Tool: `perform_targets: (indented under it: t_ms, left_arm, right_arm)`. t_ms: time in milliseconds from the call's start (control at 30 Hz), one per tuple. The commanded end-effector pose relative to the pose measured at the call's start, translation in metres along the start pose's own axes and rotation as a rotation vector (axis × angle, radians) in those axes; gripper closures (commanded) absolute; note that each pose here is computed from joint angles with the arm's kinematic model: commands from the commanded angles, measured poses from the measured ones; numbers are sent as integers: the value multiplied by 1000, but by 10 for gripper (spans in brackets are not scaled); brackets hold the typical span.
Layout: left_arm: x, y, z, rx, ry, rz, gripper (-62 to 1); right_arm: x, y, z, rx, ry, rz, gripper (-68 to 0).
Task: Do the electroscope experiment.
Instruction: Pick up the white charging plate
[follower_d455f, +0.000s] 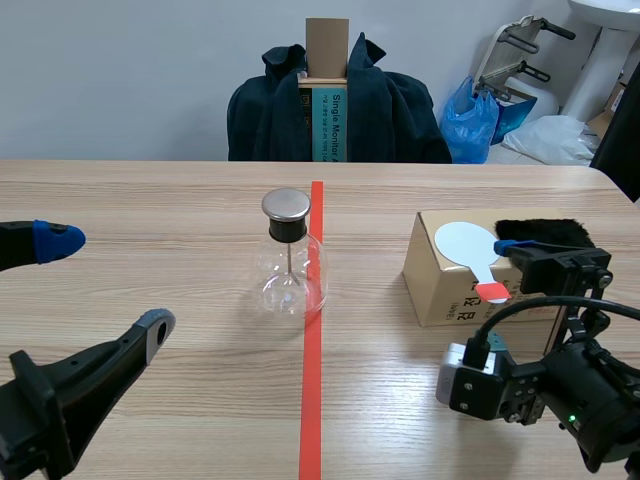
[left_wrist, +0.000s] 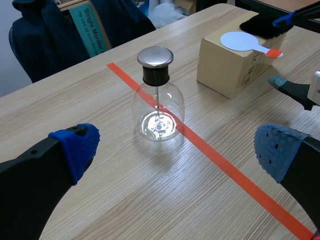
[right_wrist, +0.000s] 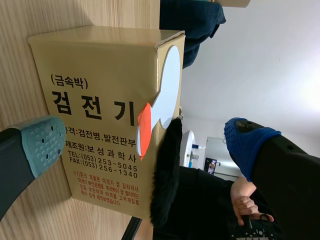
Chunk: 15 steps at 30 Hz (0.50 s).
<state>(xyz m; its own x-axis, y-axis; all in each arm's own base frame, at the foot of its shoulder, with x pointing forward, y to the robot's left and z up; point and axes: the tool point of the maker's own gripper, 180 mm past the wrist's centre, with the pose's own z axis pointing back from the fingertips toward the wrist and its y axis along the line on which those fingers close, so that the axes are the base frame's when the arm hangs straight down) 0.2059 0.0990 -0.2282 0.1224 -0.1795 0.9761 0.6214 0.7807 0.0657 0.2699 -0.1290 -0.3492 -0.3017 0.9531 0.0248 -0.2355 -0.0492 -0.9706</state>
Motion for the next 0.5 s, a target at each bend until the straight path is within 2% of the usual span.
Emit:
perform_targets:
  t_ms: [0,100,167,467]
  left_arm:
    - [9,-4,-1,-9,-35,7,-623]
    - [9,-4,-1,-9,-35,7,-623]
    - [9,-4,-1,-9,-35,7,-623]
    - [9,-4,-1,-9,-34,7,-623]
  right_arm:
    - [-5,-15,-2,-42,9,26,-679]
    - [-5,-15,-2,-40,10,39,-679]
    - [-6,-18,-4,-47,9,46,-622]
    - [-7,-26,-10,-68,8,62,-123]
